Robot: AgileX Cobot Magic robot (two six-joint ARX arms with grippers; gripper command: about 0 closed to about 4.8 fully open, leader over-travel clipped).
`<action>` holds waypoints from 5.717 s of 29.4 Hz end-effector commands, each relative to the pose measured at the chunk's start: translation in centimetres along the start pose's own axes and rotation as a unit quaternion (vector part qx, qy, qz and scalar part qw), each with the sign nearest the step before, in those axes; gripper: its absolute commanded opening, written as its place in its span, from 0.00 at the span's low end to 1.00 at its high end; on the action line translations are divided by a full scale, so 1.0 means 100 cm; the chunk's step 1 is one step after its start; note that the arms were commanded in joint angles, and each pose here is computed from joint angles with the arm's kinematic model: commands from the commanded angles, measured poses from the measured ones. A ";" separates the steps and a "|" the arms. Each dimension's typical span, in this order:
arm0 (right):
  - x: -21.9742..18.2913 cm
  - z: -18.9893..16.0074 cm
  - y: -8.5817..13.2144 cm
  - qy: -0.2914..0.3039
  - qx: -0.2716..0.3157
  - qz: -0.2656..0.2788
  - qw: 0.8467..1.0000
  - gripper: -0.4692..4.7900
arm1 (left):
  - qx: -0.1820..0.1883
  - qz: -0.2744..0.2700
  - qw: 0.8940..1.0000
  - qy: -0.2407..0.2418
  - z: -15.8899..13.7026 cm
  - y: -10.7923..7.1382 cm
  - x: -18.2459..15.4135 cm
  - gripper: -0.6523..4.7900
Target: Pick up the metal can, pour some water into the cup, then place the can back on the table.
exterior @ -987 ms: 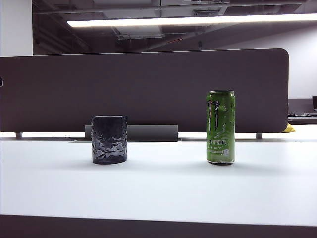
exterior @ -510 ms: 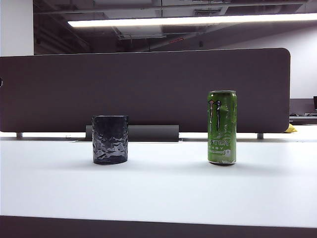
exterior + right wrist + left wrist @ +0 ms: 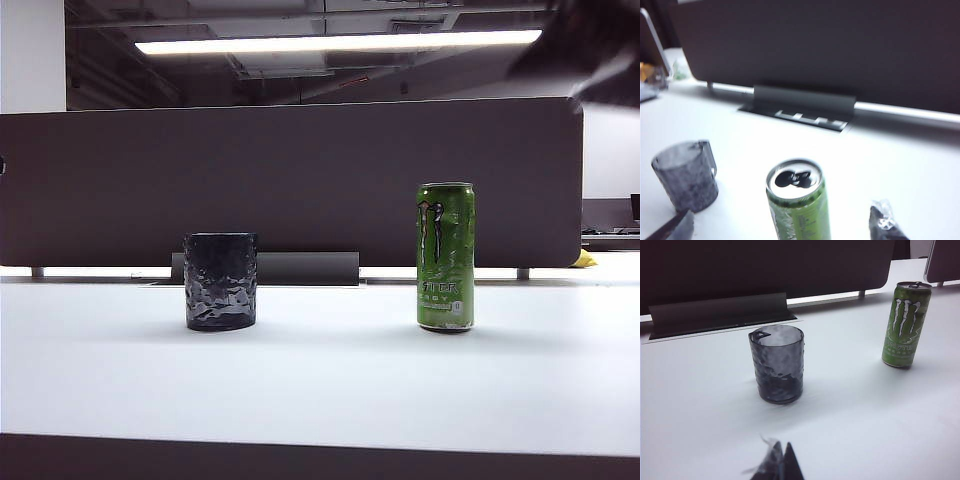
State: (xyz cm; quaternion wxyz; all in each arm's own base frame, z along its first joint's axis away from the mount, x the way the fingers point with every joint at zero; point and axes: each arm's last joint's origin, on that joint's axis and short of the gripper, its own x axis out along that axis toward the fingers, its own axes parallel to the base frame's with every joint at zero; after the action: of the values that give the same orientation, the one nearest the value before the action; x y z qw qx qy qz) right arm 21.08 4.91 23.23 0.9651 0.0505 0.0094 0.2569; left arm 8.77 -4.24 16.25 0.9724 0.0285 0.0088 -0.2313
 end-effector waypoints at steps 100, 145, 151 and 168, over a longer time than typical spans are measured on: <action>0.127 -0.071 -0.010 0.033 -0.011 0.055 0.998 0.60 | 0.000 0.000 1.000 -0.007 0.002 0.000 0.000 0.11; 0.202 0.010 0.076 0.014 -0.180 0.146 0.973 0.60 | -0.001 0.065 0.998 -0.003 0.001 0.013 -0.001 0.11; 0.211 0.011 0.092 0.020 -0.216 0.143 0.966 0.60 | -0.001 0.065 0.998 -0.003 0.001 0.013 -0.001 0.11; 0.241 0.013 0.106 0.041 -0.269 0.137 0.952 0.60 | -0.001 0.066 0.998 -0.003 0.001 0.013 -0.001 0.11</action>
State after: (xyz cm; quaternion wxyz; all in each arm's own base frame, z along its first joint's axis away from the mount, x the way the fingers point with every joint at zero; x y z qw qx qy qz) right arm 36.85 25.80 24.77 0.8981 -0.2073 -0.0007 0.3880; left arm 9.25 -3.04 16.25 0.9858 0.0279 0.0105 -0.1651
